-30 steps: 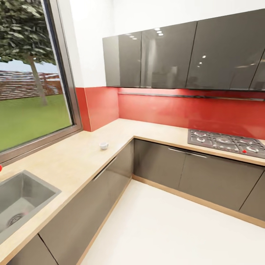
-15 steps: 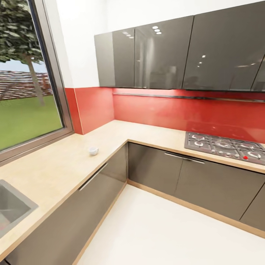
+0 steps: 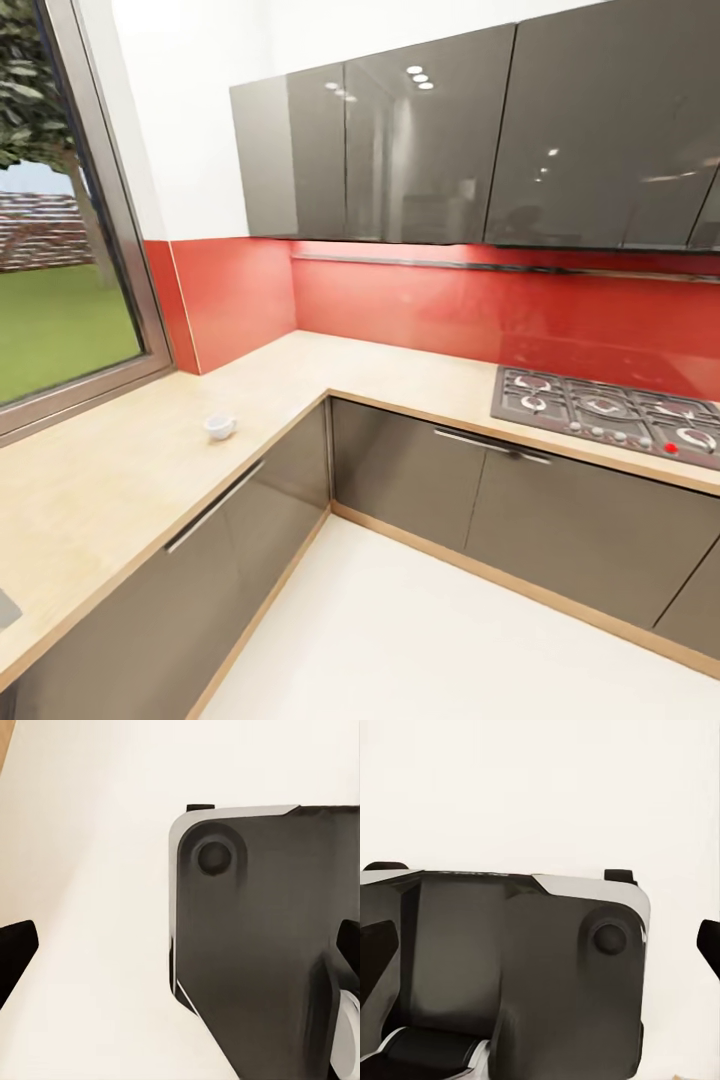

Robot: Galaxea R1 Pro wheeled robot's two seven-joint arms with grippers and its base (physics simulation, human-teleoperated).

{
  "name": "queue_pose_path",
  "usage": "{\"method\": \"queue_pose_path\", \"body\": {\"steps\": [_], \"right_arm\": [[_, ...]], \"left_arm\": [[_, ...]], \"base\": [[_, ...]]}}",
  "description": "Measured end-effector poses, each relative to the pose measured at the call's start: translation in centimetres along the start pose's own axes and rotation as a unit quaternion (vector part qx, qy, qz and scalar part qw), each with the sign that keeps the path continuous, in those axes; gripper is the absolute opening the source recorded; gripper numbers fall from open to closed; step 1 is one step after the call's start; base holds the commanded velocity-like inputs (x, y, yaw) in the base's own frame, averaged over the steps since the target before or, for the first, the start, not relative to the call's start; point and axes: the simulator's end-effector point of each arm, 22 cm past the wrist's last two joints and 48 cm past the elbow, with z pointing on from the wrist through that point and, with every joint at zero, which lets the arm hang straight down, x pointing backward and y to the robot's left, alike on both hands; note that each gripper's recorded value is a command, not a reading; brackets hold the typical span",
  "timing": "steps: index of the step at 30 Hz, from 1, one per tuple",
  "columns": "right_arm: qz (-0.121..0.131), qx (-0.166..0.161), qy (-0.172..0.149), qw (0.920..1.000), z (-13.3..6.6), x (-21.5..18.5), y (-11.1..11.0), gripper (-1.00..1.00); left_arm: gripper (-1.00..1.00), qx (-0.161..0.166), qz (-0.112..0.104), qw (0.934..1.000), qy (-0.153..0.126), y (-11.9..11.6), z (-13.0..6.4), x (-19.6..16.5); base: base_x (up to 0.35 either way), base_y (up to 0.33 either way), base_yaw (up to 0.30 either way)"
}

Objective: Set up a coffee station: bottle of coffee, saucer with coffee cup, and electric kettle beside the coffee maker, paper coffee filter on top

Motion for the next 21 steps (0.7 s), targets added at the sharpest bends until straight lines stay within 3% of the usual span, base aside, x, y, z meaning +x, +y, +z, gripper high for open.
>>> {"method": "queue_pose_path", "body": {"steps": [15,21], "right_arm": [[0.000,0.000,0.000,1.0000,0.00,0.00,0.00,1.00],[0.000,0.000,0.001,1.0000,0.03,0.02,-0.01,1.00]], "left_arm": [[1.00,0.000,0.000,1.0000,-0.002,0.01,0.00,-0.08],[1.00,-0.001,-0.001,1.0000,-0.001,0.04,0.01,-0.06]], "base": [[0.267,-0.229,0.002],[0.136,-0.285,0.205]]}}
